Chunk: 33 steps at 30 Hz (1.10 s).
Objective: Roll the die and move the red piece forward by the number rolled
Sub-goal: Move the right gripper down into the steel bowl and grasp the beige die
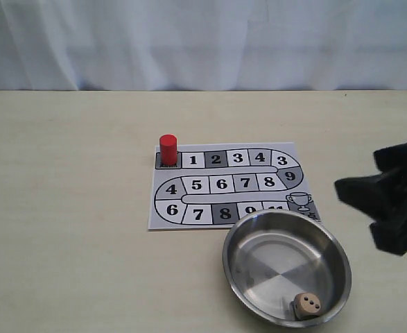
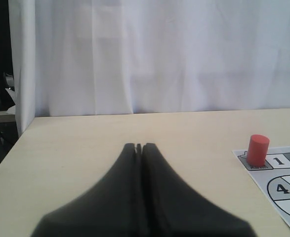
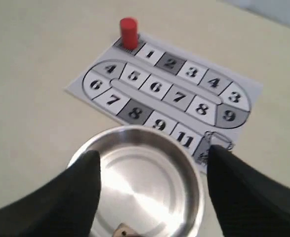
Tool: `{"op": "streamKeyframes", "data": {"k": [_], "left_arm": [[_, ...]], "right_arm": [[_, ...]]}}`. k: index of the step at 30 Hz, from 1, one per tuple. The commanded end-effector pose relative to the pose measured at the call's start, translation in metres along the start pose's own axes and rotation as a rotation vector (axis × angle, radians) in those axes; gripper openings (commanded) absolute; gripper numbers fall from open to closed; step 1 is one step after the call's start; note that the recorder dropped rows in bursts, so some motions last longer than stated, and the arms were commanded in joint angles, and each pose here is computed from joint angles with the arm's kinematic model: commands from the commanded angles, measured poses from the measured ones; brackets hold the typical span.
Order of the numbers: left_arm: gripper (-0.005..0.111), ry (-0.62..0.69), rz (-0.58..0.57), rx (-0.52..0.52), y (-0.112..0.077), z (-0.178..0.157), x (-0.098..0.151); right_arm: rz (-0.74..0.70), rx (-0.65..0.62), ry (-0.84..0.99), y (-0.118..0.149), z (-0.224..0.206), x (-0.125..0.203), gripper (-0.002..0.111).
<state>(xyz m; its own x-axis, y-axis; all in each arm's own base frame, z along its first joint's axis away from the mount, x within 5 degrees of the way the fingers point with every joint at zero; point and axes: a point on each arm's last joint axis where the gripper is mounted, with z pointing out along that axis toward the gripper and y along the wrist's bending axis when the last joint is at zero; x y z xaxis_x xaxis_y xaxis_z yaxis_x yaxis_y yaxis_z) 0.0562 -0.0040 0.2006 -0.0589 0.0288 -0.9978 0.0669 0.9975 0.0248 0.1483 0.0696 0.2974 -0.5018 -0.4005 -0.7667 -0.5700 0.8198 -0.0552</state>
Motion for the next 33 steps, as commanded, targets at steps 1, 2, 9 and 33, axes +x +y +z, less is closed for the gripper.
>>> {"op": "streamKeyframes", "data": {"k": [1, 2, 9, 33], "left_arm": [[0.0, -0.005, -0.007, 0.001, 0.0, 0.0, 0.0], [0.0, -0.005, -0.007, 0.001, 0.0, 0.0, 0.0], [0.0, -0.005, -0.007, 0.001, 0.0, 0.0, 0.0], [0.0, -0.005, -0.007, 0.001, 0.0, 0.0, 0.0]], "right_arm": [[-0.042, -0.094, 0.113, 0.014, 0.023, 0.002, 0.061], [-0.043, -0.104, 0.138, 0.016, 0.029, 0.002, 0.061], [0.102, -0.073, 0.324, 0.016, 0.064, 0.014, 0.061], [0.216, -0.08, 0.675, 0.018, 0.141, 0.056, 0.047]]}}
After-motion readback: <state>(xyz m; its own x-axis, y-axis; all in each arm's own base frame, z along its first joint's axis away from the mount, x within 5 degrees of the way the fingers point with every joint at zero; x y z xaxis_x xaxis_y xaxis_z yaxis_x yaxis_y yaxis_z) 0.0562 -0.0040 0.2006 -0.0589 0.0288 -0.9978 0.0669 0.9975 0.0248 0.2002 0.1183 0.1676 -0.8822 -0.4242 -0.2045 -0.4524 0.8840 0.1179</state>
